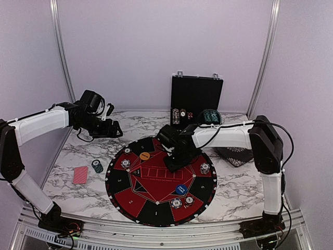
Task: Distribute texas hold em gaming equipment
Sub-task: Pick up the pile of poker chips from the poker table mat, then place the poker chips pile in the dealer area.
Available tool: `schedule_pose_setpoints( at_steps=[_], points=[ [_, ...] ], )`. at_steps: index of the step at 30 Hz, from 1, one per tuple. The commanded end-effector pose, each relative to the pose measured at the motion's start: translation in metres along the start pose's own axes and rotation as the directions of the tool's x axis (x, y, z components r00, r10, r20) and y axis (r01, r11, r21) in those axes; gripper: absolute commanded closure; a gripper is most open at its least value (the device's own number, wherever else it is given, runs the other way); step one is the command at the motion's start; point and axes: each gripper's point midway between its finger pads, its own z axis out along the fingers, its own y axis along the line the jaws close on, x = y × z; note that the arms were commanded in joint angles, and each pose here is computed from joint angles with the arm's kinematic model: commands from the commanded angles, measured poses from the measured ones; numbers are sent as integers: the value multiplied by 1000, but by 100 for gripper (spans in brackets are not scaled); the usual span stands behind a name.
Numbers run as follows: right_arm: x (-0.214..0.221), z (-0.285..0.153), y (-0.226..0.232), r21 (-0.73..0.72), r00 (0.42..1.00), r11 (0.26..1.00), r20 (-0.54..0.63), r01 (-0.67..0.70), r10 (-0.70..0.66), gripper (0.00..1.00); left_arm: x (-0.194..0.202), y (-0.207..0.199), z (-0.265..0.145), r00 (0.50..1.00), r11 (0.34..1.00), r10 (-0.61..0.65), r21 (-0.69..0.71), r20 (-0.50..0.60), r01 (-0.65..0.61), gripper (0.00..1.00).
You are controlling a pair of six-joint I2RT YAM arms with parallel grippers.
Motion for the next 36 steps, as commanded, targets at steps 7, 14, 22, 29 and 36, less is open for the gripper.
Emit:
schedule_pose_setpoints(
  at_steps=[7,14,22,29,36],
  points=[
    [-6,-27,-28,24,997,998,53,-59,58,90,1,1,6,1000,1000,8,9,-9,-8,20],
    [-4,-35,-57,44,993,994,66,-101,98,91,1,0,8,1000,1000,5,15,-14,-4,20],
    [-6,-38,-97,82,987,985,76,-151,145,91,0,0,8,1000,1000,6,16,-12,-5,20],
    [-8,-30,-129,104,979,976,78,-193,186,91,1,0,9,1000,1000,7,15,-15,-7,20],
    [-11,-16,-147,92,974,971,76,-220,214,91,0,0,10,1000,1000,11,14,-15,-10,20]
  ],
)
